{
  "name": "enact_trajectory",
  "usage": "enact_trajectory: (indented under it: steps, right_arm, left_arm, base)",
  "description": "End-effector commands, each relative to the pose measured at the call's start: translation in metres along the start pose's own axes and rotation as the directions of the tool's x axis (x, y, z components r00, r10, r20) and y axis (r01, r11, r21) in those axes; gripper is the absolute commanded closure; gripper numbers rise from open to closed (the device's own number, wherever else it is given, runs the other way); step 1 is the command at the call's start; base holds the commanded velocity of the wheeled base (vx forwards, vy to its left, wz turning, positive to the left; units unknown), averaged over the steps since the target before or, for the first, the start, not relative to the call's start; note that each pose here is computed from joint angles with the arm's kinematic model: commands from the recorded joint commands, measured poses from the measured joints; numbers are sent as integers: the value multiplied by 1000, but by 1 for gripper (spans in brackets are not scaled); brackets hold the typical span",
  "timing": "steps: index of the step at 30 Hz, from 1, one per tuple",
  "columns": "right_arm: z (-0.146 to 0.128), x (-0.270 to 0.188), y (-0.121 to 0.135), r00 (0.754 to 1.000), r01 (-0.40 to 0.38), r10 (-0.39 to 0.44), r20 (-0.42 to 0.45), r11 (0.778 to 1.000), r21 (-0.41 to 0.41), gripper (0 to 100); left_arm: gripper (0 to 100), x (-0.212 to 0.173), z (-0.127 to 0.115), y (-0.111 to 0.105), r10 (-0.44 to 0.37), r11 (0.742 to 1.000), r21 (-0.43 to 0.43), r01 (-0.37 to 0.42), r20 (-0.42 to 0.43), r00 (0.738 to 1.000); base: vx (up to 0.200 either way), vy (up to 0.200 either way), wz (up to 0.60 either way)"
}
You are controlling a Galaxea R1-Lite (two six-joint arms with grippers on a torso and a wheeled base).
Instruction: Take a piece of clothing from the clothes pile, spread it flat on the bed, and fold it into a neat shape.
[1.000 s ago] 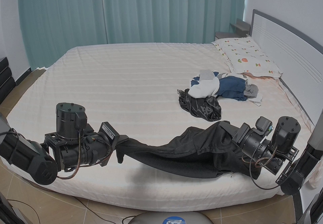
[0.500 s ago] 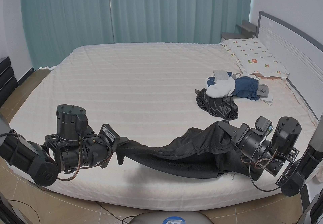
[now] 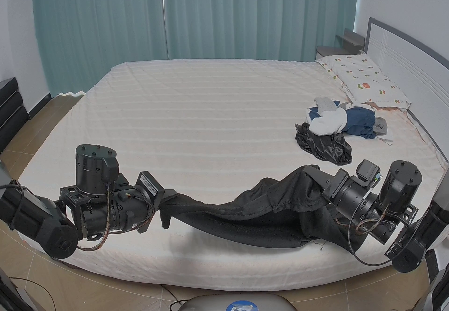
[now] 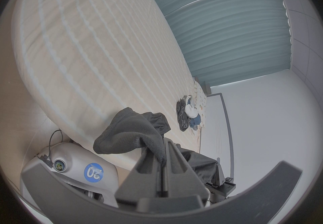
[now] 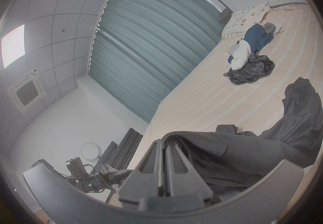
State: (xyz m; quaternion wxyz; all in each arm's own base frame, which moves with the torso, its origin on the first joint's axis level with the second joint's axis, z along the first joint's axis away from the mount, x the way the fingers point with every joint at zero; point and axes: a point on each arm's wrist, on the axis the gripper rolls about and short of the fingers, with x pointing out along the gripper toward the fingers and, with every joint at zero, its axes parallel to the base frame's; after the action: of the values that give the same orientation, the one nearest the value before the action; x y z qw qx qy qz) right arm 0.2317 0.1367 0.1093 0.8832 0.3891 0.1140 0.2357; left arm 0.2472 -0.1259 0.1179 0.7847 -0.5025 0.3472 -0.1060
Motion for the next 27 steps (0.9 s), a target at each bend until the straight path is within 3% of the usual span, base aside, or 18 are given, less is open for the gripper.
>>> enact_trajectory:
  steps: [1, 13, 27]
  right_arm:
    - [1, 0, 1, 1000, -8, 8, 8, 1000, 1, 100]
    - [2, -1, 2, 1000, -11, 11, 10, 1000, 0, 100]
    - [8, -7, 7, 999, -35, 35, 22, 999, -1, 100]
  left_arm:
    - [100, 0, 0, 0, -1, 1000, -1, 1, -1, 1000]
    - [100, 0, -1, 1, 3, 1000, 3, -3, -2, 1000]
    - [100, 1, -3, 2, 8, 1000, 7, -8, -10, 1000]
  base:
    - [0, 200, 0]
    - [0, 200, 0]
    - [0, 0, 0]
